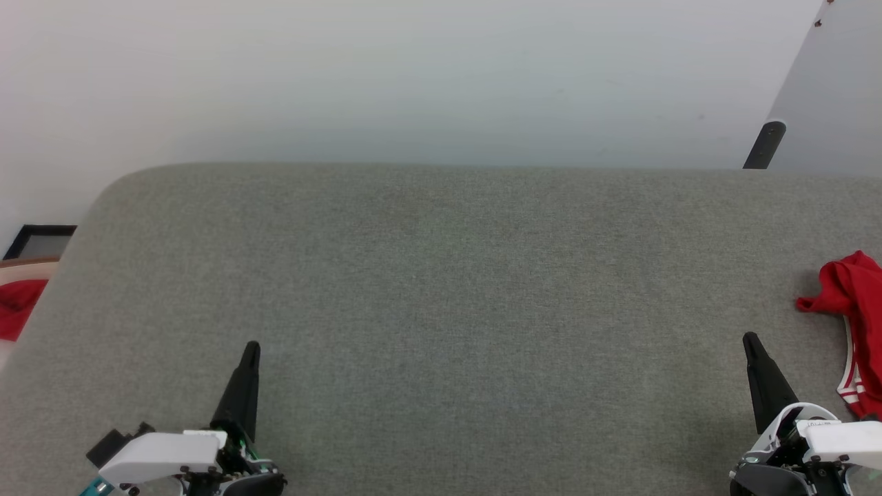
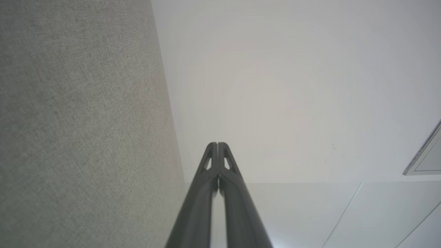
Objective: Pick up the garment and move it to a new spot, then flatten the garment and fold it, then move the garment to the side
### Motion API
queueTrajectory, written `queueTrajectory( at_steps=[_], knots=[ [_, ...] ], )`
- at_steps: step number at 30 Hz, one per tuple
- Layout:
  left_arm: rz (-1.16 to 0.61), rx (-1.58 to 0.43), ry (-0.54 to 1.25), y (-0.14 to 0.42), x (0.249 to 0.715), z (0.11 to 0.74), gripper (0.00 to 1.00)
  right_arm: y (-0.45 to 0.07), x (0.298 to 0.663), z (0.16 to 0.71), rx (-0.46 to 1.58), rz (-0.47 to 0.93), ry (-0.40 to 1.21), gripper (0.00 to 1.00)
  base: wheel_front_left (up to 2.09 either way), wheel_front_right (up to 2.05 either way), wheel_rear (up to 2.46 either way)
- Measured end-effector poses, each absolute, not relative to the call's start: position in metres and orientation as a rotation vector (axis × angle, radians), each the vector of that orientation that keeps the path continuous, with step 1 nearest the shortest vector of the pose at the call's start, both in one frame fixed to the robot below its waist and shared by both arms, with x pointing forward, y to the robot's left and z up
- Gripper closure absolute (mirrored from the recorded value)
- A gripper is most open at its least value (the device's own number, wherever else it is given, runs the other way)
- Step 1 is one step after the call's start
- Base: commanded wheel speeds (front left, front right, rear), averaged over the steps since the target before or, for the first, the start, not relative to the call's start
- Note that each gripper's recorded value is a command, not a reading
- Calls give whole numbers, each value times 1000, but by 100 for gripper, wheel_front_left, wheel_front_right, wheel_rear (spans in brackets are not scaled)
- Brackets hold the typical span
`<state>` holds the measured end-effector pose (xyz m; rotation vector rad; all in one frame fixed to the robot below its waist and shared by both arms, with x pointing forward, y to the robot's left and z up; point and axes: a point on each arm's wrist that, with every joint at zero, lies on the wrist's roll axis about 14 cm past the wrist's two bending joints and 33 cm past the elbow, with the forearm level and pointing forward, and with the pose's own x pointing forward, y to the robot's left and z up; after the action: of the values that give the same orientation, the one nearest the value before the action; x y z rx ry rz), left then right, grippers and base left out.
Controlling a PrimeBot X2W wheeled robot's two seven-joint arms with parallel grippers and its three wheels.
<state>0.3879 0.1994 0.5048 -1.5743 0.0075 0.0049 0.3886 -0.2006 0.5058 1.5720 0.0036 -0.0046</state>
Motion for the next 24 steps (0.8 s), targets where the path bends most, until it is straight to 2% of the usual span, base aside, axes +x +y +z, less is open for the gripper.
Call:
queueTrajectory(
  at_steps=[24],
  knots=[
    [5, -1574, 8, 199, 388, 505, 100, -201, 389, 506, 1572, -5, 4, 100, 0, 0, 0]
  ],
)
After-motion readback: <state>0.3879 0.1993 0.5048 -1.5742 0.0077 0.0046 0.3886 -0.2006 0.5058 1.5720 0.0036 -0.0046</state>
